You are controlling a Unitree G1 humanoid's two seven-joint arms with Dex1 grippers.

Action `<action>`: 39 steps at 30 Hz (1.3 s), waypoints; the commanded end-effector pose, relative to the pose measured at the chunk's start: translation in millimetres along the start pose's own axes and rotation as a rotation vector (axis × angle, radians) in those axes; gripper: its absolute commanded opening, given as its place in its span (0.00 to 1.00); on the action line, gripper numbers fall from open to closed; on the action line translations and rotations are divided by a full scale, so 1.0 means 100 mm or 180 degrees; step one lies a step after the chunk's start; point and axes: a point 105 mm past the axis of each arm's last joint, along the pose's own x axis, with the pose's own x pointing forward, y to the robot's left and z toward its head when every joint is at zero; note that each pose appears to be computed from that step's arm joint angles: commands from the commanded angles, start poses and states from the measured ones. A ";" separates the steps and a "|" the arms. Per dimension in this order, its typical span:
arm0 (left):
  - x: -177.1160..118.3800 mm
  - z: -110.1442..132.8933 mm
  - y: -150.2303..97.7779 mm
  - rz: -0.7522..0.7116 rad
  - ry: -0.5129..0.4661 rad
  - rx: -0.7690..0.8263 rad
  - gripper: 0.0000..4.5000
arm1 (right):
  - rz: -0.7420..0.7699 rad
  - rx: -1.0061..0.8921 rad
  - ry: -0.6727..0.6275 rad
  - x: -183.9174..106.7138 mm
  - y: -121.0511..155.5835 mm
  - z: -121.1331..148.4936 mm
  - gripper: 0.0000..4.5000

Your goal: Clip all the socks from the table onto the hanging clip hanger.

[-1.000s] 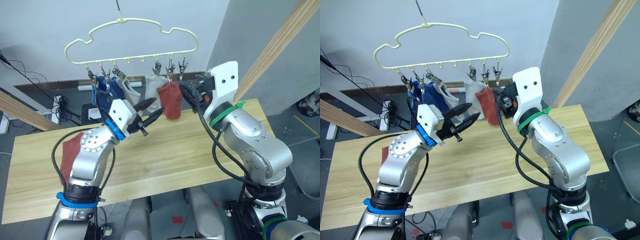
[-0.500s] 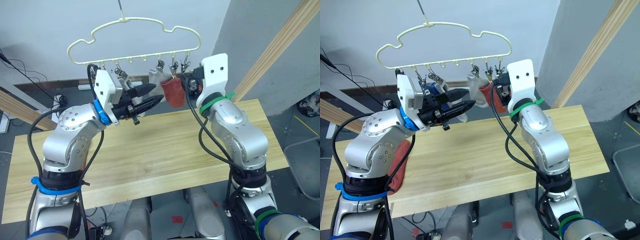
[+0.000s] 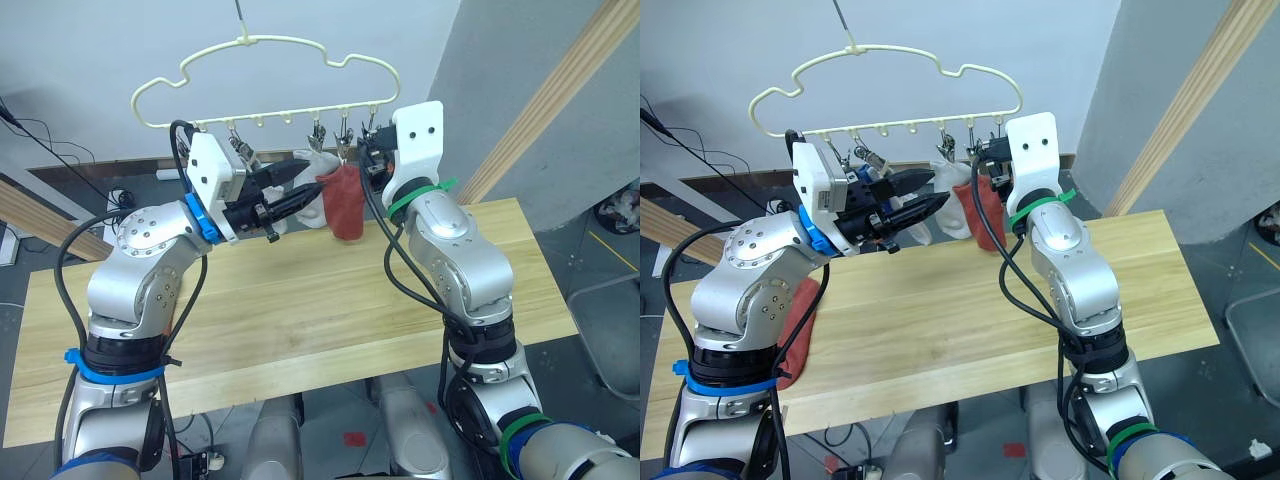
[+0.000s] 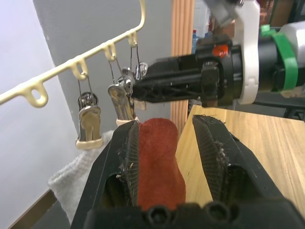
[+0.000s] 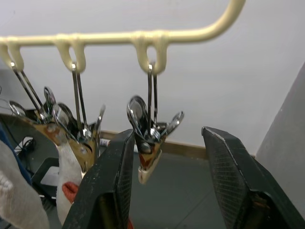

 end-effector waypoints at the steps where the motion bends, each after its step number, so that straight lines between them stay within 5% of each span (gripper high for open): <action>1: 0.02 0.10 -0.03 -0.0031 -0.0106 0.0144 0.44 | -0.0099 0.0046 -0.0246 0.01 -0.01 0.20 0.51; 26: 0.02 0.03 -0.03 -0.0045 -0.0056 0.0200 0.44 | -0.0438 0.0788 -0.0065 0.03 0.15 0.27 0.51; 39: 0.03 0.01 -0.04 -0.0059 -0.0045 0.0232 0.44 | -0.0112 0.0910 -0.0133 0.01 0.35 0.37 0.51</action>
